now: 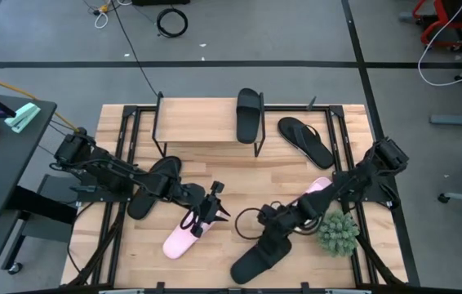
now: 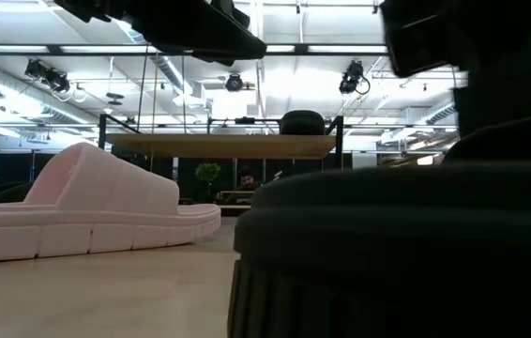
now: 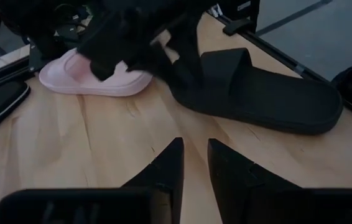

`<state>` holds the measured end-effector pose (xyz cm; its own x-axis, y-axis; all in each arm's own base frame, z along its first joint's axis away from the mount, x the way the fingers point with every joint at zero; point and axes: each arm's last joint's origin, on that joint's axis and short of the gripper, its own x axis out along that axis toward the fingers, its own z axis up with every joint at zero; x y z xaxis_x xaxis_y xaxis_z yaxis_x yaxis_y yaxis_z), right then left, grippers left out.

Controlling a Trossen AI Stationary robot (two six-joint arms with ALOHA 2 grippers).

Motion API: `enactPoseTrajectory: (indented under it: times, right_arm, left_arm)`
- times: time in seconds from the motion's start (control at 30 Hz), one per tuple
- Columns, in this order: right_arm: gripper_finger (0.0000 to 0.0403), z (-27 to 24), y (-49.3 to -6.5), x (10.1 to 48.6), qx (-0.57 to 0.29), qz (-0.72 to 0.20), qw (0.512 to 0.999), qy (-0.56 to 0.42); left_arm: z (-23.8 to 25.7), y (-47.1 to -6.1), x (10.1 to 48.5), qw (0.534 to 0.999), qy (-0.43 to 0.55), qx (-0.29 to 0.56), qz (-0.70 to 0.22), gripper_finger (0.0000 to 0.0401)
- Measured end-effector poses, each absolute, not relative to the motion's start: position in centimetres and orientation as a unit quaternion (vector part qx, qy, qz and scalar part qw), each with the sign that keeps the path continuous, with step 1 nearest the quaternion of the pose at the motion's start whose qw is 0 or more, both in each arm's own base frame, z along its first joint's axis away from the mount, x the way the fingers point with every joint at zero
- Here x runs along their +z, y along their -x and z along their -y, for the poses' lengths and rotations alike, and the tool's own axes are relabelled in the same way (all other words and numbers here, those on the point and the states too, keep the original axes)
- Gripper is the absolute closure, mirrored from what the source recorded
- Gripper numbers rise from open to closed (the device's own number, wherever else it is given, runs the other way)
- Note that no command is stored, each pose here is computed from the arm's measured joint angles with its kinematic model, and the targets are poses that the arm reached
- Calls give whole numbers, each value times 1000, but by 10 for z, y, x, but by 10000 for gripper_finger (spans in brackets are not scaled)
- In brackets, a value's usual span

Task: Pick and place slides into the shelf
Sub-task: Put the black slide on the shelf

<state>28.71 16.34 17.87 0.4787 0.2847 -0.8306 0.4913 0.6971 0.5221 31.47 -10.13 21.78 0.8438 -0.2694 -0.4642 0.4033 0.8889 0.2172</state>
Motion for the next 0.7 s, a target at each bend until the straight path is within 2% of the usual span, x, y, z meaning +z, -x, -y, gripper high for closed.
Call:
enactPoseTrajectory:
  times: [0.2,0.53,0.7]
  right_arm:
    - [275,-182,-273,179,-77,-529,734,-419]
    - [275,-201,-246,174,-145,-535,730,-399]
    - [275,-206,-238,173,-179,-536,705,-428]
  left_arm:
    - [102,-314,217,946,-154,-178,-223,323]
    - [103,-313,216,948,-131,-175,-230,327]
    - [103,-313,216,948,-129,-175,-231,323]
